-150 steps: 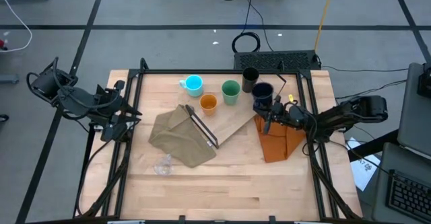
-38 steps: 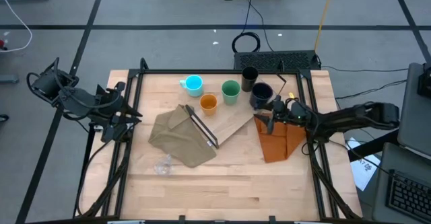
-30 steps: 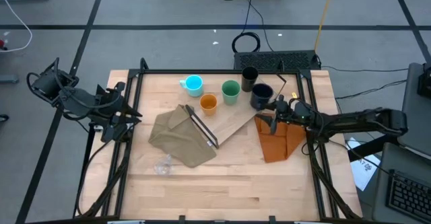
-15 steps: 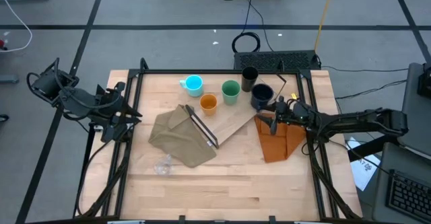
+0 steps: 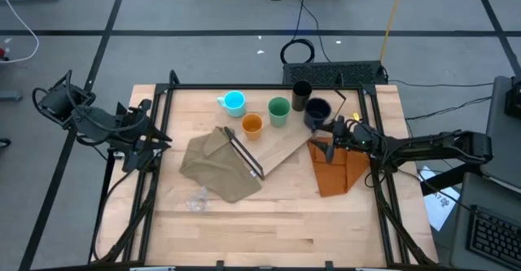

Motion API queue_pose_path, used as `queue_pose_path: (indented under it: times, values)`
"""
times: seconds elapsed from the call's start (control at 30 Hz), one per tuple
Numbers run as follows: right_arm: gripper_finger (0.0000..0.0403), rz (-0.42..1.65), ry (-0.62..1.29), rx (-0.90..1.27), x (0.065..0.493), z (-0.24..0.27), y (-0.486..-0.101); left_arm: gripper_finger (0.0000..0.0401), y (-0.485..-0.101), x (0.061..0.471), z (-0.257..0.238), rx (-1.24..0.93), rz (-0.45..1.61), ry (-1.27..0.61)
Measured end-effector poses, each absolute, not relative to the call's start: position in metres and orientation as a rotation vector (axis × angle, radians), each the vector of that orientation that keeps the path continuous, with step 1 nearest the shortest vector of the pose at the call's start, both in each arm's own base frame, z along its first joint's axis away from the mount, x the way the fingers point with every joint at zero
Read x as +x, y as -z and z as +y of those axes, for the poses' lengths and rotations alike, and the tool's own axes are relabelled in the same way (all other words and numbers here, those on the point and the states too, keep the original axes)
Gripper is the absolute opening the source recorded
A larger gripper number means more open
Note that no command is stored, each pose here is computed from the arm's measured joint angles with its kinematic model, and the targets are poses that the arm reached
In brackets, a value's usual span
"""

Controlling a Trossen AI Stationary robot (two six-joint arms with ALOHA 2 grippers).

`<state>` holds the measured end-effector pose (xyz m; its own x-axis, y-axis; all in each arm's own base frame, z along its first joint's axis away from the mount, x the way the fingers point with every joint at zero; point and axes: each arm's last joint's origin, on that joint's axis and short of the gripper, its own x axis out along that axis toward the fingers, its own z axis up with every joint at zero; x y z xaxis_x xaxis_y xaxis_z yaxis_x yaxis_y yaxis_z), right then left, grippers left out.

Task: Stack small to large cups/mugs on shelf
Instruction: Put the dark blue mug on the shelf, then put the light blue mug on the shelf

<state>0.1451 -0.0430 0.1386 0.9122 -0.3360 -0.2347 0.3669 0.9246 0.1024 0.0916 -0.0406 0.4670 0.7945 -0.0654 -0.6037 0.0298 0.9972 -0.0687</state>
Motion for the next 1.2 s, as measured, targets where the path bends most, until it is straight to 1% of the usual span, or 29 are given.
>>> queue_pose_path:
  times: [0.1,0.2,0.93,1.1,1.2]
  values:
    - [0.0315,0.213,0.371,0.139,0.145,-0.043,-0.139,0.0074,-0.467,0.092,-0.041,-0.057,0.650,0.051]
    - [0.0322,0.219,0.371,0.140,0.145,-0.043,-0.138,0.0074,-0.467,0.093,-0.041,-0.051,0.653,0.052]
    - [0.0322,0.350,0.357,0.099,0.141,-0.041,-0.128,0.0074,-0.465,0.097,-0.044,-0.052,0.673,0.067]
    - [0.0322,0.366,0.356,0.095,0.142,-0.041,-0.141,0.0074,-0.465,0.097,-0.044,-0.053,0.673,0.067]
    - [0.0322,0.410,0.355,0.093,0.141,-0.041,-0.151,0.0074,-0.465,0.097,-0.044,-0.059,0.673,0.064]
